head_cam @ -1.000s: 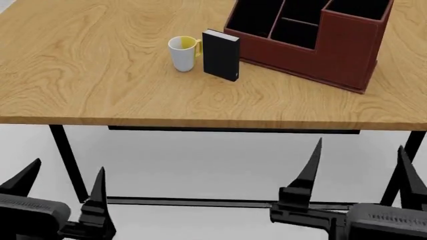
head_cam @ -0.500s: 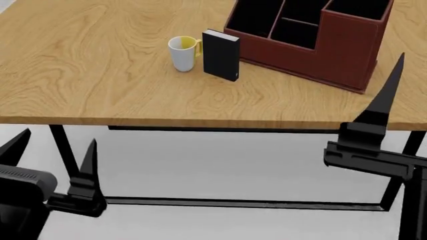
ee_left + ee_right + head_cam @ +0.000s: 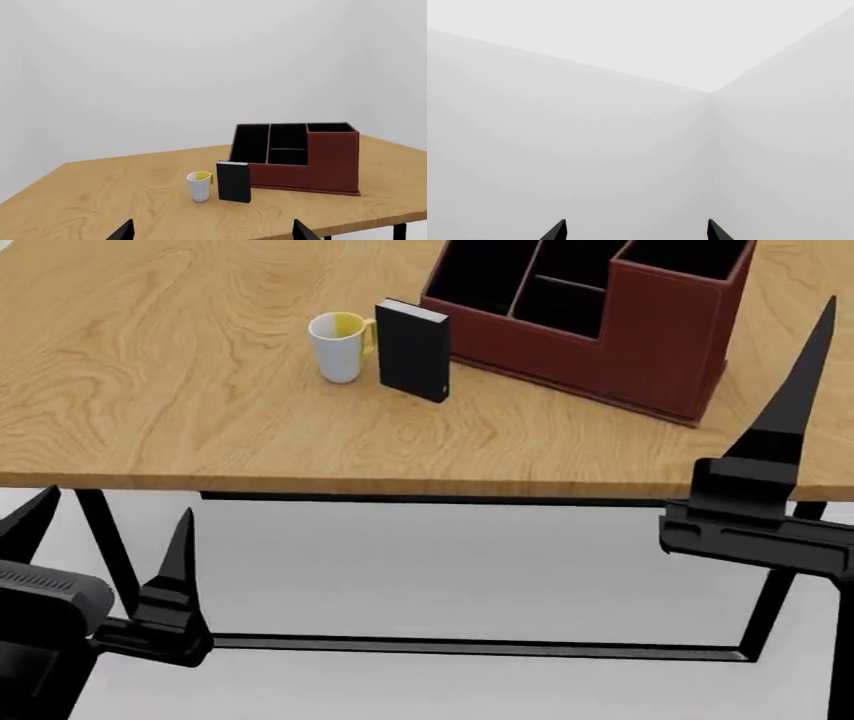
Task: Pick up the book and place it in the back compartment of the caddy.
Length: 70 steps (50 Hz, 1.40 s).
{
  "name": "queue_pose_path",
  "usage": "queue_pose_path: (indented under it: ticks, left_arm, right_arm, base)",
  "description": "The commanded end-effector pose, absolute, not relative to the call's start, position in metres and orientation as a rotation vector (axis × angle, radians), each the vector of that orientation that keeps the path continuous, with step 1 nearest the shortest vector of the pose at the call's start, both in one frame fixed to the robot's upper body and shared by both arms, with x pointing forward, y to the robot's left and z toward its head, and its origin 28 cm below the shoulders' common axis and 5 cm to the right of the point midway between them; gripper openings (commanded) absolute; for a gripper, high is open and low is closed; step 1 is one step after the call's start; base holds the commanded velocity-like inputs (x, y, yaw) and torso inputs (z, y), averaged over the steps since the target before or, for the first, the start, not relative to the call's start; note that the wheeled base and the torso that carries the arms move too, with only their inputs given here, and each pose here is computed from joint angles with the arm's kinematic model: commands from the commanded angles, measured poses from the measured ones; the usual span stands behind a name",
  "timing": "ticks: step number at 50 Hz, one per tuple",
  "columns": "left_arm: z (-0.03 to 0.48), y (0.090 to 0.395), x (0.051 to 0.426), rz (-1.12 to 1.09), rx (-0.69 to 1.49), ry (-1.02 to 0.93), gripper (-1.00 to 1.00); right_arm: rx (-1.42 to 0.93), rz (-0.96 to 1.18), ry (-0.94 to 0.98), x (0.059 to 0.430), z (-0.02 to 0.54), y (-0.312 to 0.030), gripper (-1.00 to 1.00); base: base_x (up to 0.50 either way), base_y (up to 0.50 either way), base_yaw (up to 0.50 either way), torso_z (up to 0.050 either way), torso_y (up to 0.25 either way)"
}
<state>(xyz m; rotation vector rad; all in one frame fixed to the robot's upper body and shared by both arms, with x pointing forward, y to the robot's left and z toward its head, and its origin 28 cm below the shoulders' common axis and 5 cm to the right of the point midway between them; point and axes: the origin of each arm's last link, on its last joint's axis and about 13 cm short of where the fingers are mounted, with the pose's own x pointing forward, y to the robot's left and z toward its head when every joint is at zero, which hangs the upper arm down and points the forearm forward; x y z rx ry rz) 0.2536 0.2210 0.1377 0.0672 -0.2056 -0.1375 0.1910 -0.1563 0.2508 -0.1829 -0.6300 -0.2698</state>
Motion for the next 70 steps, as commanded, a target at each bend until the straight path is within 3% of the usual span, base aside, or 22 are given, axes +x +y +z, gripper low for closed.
queue_pose_path:
  ticks: [1, 17, 35, 70]
  left_arm:
    - [0.1379, 0.2203, 0.2528, -0.141, 0.066, -0.208, 1.0]
    - [0.1362, 0.221, 0.2528, -0.139, 0.061, -0.206, 1.0]
    - [0.1363, 0.2207, 0.2519, -0.146, 0.057, -0.208, 1.0]
    - [0.1362, 0.2218, 0.2527, -0.137, 0.053, -0.212, 1.0]
  right_arm:
    - [-0.187, -0.259, -0.629, 0.1906, 0.2513, -0.1556, 1.0]
    - [-0.189, -0.247, -0.626, 0.1918, 0.2505, -0.1534, 1.0]
    - [-0.18, -0.258, -0.627, 0.1895, 0.2528, -0.153, 1.0]
    - [-0.201, -0.249, -0.614, 0.1906, 0.2513, -0.1517, 1.0]
  base:
    - [0.0, -0.29, 0.0, 0.0, 0.0]
    - [0.0, -0.29, 0.0, 0.0, 0.0]
    - [0.0, 0.0, 0.0, 0.0, 0.0]
    - [0.3, -0.07, 0.0, 0.0, 0.0]
